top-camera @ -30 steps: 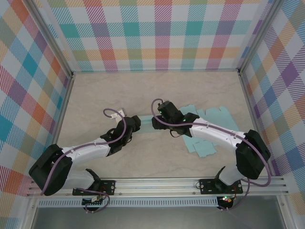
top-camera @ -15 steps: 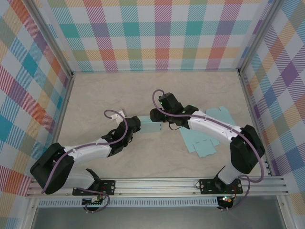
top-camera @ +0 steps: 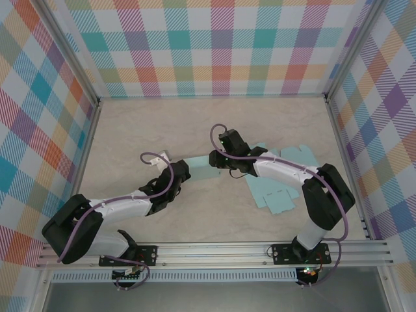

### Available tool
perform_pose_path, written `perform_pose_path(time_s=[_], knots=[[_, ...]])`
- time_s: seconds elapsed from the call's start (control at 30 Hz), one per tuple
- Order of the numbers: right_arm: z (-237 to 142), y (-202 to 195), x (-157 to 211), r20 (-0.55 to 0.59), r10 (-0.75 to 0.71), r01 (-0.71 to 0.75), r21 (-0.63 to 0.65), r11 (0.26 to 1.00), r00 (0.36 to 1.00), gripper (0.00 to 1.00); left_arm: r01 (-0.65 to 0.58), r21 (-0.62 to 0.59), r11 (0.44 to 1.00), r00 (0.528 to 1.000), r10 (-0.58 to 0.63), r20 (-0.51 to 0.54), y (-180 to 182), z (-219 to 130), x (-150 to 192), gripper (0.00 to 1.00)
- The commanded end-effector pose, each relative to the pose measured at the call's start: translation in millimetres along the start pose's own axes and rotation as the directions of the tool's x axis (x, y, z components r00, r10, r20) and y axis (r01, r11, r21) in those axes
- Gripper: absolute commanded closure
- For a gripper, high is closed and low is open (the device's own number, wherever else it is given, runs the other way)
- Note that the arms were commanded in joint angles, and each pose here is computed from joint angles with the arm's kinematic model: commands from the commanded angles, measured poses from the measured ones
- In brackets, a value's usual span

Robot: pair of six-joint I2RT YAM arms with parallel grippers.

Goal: Fold the paper box

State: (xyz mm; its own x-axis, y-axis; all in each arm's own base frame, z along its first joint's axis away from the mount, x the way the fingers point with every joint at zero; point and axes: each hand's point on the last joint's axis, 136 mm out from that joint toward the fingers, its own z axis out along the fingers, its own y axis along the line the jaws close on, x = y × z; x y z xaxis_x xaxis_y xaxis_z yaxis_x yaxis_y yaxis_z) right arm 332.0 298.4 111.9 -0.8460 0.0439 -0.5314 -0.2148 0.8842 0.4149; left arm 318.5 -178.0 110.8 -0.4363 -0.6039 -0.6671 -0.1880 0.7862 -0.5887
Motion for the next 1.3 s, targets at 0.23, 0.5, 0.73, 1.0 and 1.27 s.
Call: perform_pose_path(time_s=[0.23,0.5,0.73,1.0,1.27], knots=[[17.1,-48.8,55.5,-0.142,0.055,-0.037,0.125,0.991,0.988,0.76,-0.159,-0.273,0.949,0.971,0.099,-0.220,101.0,-4.9,63.3,1.00],[18.4,-45.0,57.1,-0.142,0.039,-0.025,0.094,0.995,0.989,0.76,-0.213,-0.196,0.957,0.962,0.170,-0.215,73.4,-10.5,46.0,0.93],[9.0,-34.3,41.4,-0.100,0.013,-0.006,0.065,0.998,0.995,0.65,-0.319,-0.075,0.945,0.943,0.308,-0.123,15.2,-31.8,-8.5,0.67],[-9.9,-12.5,7.2,-0.037,-0.046,0.047,0.034,0.998,0.998,0.46,-0.469,0.036,0.883,0.880,0.470,-0.066,-21.2,-47.3,-43.9,0.47],[-67.6,-8.4,-25.1,0.085,-0.104,0.098,0.077,0.992,0.991,0.13,-0.728,0.233,0.644,0.648,0.758,-0.073,-58.6,-48.4,-42.3,0.39]])
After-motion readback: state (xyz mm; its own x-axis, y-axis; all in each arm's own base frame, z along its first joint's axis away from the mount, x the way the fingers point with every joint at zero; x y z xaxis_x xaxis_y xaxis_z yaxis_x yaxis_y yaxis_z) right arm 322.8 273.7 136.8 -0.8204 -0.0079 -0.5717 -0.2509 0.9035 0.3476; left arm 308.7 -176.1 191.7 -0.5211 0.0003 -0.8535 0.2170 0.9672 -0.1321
